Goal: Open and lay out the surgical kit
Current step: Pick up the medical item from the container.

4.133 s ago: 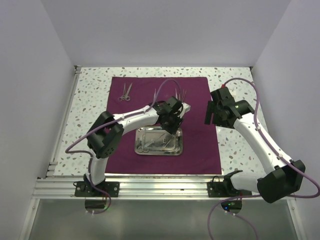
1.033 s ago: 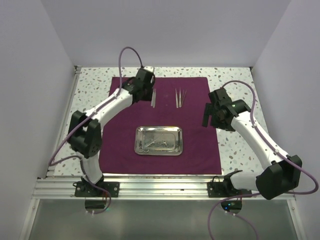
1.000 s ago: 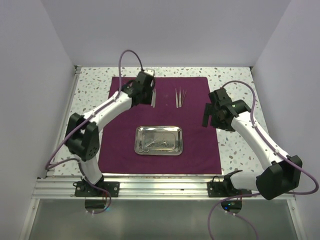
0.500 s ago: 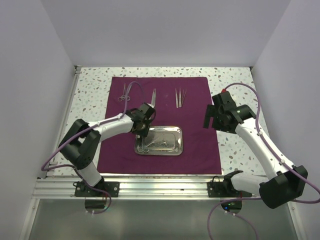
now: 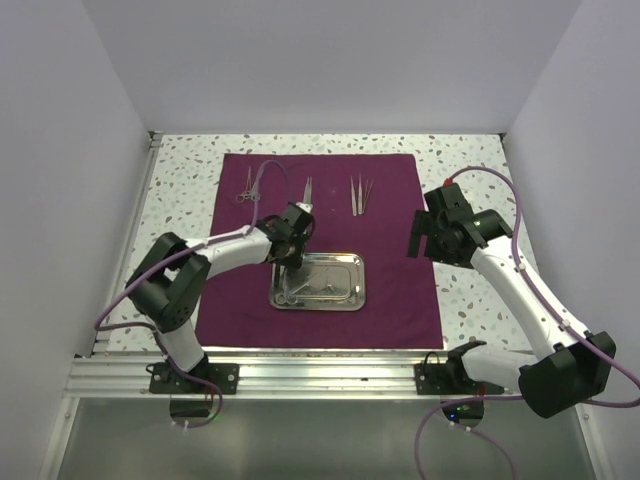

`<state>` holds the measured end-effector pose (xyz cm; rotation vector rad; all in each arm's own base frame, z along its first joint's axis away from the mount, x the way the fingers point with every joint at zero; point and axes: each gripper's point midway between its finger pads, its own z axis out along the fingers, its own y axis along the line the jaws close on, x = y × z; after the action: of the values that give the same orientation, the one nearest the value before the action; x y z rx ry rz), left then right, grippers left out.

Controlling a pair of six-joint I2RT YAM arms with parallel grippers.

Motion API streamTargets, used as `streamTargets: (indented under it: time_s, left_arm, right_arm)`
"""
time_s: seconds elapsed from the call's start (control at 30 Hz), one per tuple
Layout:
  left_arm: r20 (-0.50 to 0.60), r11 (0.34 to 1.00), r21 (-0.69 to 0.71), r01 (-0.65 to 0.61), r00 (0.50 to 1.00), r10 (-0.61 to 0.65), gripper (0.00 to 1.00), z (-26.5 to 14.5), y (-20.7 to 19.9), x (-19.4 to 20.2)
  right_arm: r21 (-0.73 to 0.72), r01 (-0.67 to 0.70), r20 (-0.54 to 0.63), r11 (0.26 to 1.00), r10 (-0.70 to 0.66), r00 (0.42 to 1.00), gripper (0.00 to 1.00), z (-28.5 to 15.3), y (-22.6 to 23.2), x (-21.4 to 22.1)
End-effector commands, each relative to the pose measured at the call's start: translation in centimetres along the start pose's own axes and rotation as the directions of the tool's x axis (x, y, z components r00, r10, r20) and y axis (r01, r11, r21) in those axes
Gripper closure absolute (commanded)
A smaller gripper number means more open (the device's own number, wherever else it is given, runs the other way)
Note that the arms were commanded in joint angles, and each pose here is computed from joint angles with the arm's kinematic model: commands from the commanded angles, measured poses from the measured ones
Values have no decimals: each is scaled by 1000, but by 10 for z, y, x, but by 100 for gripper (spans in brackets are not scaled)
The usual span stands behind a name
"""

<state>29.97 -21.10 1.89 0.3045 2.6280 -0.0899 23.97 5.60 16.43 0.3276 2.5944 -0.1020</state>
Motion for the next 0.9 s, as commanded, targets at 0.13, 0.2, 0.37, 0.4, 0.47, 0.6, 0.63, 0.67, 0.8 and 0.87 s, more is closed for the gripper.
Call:
streamTargets:
  time_s: [0.13, 0.2, 0.37, 0.4, 0.47, 0.6, 0.63, 0.67, 0.8, 0.87]
  left_arm:
    - [-87, 997, -76, 20, 996, -27, 68, 26, 10, 32]
    - [-116, 995, -94, 20, 993, -31, 71, 31, 14, 42]
    - [-167, 990, -134, 49, 983, -71, 80, 36, 22, 67]
    - [-182, 989, -142, 48, 981, -73, 82, 37, 25, 74]
    - [-200, 987, -152, 57, 976, -88, 94, 39, 27, 82]
    - [-228, 987, -153, 51, 970, -86, 100, 41, 28, 93]
    - [-229, 988, -145, 45, 970, -77, 100, 40, 27, 92]
    - [-223, 990, -138, 42, 972, -72, 100, 38, 26, 88]
    - [-148, 994, -102, 50, 987, -65, 100, 8, 15, 42]
    - [-60, 996, -65, 63, 996, -67, 100, -14, 4, 2]
  right_arm:
    - [12, -15, 28, 1000, 15, 999, 2, -8, -3, -8]
    - [15, -15, 27, 1000, 15, 1000, 2, -7, -3, -8]
    - [16, -15, 31, 1000, 14, 999, 1, -8, -3, -9]
    - [17, -14, 29, 1000, 14, 999, 1, -7, -4, -9]
    - [19, -14, 27, 1000, 13, 1000, 2, -6, -3, -9]
    - [16, -10, 29, 1000, 10, 1000, 2, -6, -2, -9]
    - [17, -11, 29, 1000, 11, 1000, 2, -6, -3, -10]
    - [15, -11, 32, 1000, 11, 999, 1, -6, -2, -10]
    - [17, -13, 35, 1000, 12, 999, 2, -6, -3, -11]
    - [21, -14, 38, 1000, 13, 999, 1, -6, -4, -10]
